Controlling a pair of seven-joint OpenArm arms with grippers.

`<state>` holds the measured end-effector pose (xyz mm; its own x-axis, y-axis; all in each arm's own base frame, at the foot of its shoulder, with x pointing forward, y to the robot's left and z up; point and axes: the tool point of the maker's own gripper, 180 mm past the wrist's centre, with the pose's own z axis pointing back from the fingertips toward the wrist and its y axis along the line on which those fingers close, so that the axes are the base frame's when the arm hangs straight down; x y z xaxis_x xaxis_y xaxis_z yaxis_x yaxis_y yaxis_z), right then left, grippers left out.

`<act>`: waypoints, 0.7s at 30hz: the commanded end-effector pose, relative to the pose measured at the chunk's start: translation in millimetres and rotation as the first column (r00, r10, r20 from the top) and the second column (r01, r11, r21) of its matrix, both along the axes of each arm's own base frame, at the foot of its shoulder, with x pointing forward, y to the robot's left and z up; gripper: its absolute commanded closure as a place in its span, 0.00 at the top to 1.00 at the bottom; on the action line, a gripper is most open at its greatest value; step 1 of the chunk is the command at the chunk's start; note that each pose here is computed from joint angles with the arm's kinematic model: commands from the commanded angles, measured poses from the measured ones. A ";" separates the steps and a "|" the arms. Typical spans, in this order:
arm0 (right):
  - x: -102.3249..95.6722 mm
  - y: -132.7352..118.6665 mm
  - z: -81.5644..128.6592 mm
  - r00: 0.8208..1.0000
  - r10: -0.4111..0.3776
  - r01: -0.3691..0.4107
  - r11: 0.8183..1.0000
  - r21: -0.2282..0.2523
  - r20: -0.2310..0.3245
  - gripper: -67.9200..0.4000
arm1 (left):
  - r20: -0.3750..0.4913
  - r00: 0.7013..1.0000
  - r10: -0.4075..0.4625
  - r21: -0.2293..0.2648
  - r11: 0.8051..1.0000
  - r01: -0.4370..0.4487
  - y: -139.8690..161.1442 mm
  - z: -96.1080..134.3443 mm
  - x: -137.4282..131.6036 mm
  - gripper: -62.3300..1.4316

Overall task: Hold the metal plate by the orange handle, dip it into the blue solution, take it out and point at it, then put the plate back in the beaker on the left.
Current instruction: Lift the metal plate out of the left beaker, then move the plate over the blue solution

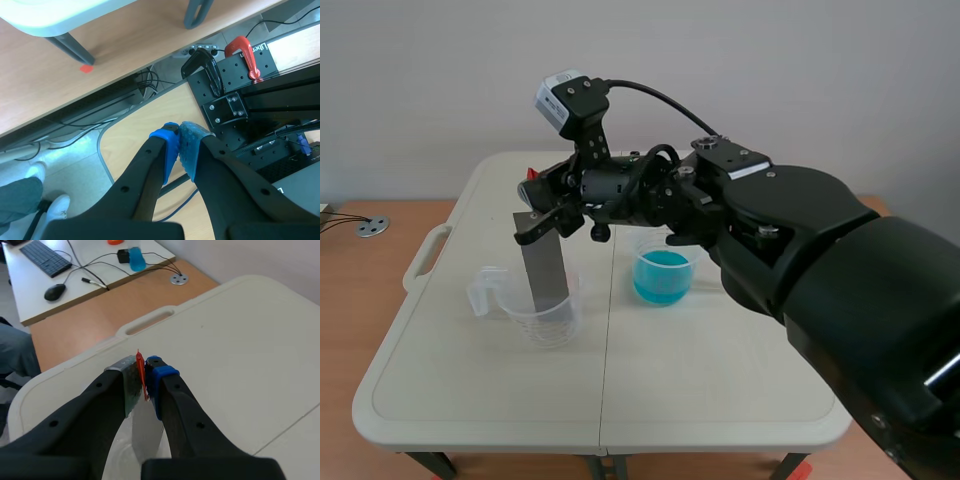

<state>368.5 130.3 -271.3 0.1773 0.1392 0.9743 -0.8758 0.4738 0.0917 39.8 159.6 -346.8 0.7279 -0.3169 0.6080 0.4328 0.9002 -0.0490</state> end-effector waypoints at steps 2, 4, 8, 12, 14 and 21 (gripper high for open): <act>-1.0 8.9 25.3 0.998 0.040 -0.044 0.996 0.073 0.053 0.03 | 0.011 1.000 -0.002 -0.010 1.000 0.002 -2.8 3.0 2.1 0.05; -6.0 10.2 27.3 0.997 0.062 -0.067 0.993 0.096 0.056 0.03 | 0.011 1.000 -0.002 -0.010 1.000 0.002 -2.8 3.0 2.1 0.05; -18.3 14.4 28.0 0.993 0.110 -0.116 0.985 0.127 0.051 0.03 | 0.011 1.000 -0.002 -0.010 1.000 0.002 -2.8 3.0 2.1 0.05; -26.4 16.0 26.5 0.991 0.125 -0.130 0.981 0.144 0.045 0.03 | 0.011 1.000 -0.002 -0.010 1.000 0.002 -2.8 3.0 2.1 0.05; -28.4 15.6 27.0 0.991 0.125 -0.131 0.980 0.150 0.048 0.03 | 0.011 1.000 -0.002 -0.010 1.000 0.002 -2.8 3.0 2.1 0.05; -29.2 11.4 36.8 0.988 0.126 -0.138 0.979 0.152 0.086 0.03 | 0.010 1.000 -0.002 -0.010 1.000 0.002 -2.8 3.0 2.0 0.05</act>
